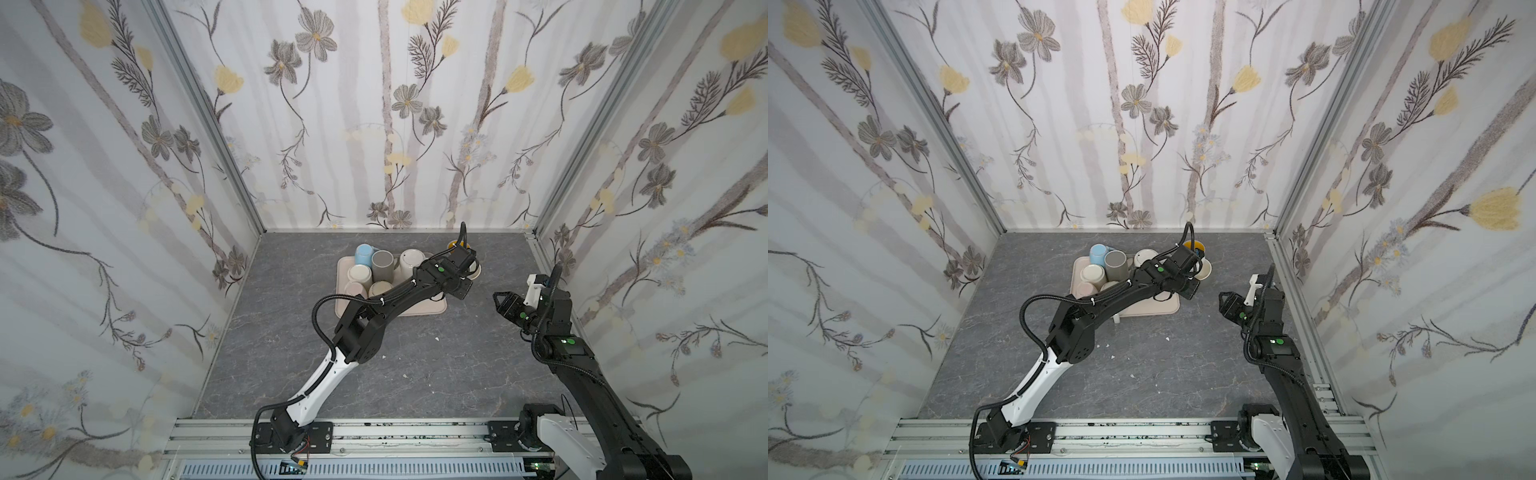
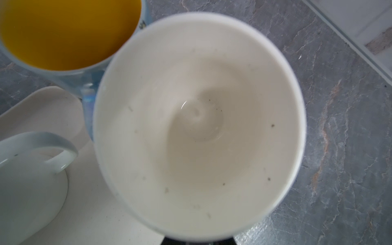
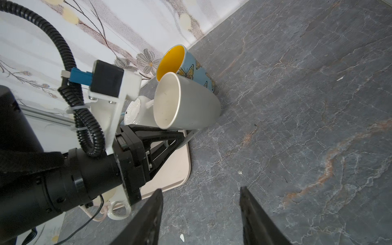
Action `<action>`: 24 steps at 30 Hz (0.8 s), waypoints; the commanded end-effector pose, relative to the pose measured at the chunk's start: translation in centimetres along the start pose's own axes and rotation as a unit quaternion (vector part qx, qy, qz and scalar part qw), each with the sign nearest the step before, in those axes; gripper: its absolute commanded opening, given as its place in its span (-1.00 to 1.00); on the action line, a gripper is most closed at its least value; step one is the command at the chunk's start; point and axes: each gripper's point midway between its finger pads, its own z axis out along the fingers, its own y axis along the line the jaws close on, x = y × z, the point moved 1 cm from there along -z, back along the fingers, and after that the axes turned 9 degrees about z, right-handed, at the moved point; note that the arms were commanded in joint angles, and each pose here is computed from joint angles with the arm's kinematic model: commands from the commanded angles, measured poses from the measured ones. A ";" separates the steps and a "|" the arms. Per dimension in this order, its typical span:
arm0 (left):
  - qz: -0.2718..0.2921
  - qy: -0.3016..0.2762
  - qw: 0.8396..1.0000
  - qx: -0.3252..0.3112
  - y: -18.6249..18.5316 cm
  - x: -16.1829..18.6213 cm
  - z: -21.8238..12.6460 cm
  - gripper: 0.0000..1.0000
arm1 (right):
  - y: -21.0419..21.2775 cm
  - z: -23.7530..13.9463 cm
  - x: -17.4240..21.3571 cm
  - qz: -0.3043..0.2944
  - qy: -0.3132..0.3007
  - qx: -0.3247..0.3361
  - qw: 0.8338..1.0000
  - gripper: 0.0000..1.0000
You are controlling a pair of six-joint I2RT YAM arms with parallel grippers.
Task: Turn the mug right side up
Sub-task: 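Lower the grey mug beside the blue mug and open the left gripper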
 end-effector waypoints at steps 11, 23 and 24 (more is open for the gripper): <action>-0.001 0.021 0.999 -0.035 1.7 1.5 1.7 -0.59 | -0.2 0.3 0.4 -0.007 0.003 -0.006 1.000 0.15; -0.007 0.011 0.999 -0.037 1.7 0.5 0.2 -0.20 | 0.3 0.9 0.5 -0.005 0.018 -0.019 1.000 0.14; -0.007 0.009 0.999 -0.038 1.8 0.3 0.0 -0.16 | 0.3 0.9 0.5 -0.005 0.018 -0.019 1.000 0.14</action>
